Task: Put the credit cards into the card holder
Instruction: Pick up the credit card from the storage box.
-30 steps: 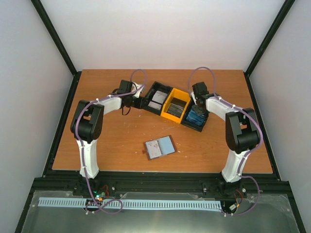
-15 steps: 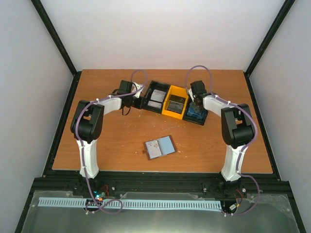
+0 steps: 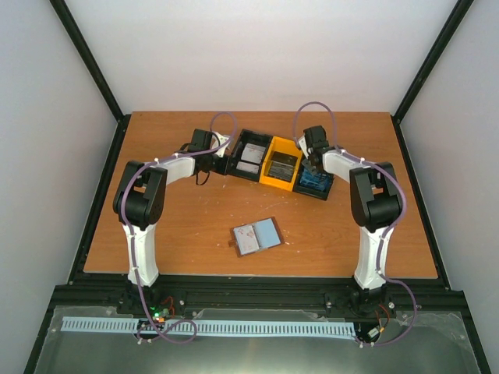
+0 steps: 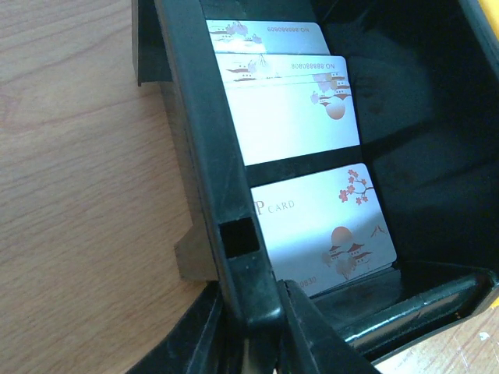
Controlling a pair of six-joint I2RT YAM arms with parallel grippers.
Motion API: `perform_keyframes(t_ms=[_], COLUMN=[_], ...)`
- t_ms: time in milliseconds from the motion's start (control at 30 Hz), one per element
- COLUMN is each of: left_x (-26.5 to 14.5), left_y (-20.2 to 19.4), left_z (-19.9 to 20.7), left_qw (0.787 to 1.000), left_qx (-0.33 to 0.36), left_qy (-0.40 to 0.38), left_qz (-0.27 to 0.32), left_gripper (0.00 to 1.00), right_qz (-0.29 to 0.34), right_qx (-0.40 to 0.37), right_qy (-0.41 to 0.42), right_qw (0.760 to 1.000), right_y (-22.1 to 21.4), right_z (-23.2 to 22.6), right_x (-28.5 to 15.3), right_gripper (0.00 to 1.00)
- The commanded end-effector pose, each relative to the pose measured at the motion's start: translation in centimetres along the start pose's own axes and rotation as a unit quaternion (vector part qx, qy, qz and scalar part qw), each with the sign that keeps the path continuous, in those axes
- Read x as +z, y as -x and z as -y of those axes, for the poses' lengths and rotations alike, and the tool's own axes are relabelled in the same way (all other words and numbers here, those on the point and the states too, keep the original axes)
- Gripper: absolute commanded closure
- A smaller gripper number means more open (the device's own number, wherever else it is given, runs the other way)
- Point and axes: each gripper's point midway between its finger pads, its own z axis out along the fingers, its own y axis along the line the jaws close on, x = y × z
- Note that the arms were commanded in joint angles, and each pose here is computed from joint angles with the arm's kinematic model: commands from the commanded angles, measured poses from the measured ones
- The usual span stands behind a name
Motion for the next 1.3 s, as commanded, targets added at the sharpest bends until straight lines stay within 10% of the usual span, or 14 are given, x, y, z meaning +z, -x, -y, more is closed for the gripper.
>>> perform_keyframes(t_ms=[0, 433, 833, 1267], left_x=[0.6, -0.2, -5.6, -13.6], left_y=[-4.0, -2.4, 4.3, 1.4], left_z=[-1.5, -0.5, 3.2, 7.8], left_qw=[0.998, 0.999, 0.999, 0.989], left_qx=[-0.006, -0.008, -0.012, -0.117], left_qy=[0.025, 0.009, -0.028, -0.04], left_qz=[-0.056, -0.042, 0.04, 0.082], left_gripper=[0.82, 0.78, 0.45, 0.3], right_qz=[-0.002, 0.018, 0.093, 0.103], right_qx=[-0.013, 0.013, 0.163, 0.381], right_qy=[0.026, 0.012, 0.077, 0.472], right_qw=[1.0, 1.0, 0.979, 0.789], right_y=[0.1, 1.5, 1.6, -0.1], right_z=[-0.6, 2.0, 3.7, -10.3], right_x=[1.1, -3.1, -15.9, -25.0], right_gripper=[0.71, 0.97, 0.97, 0.97])
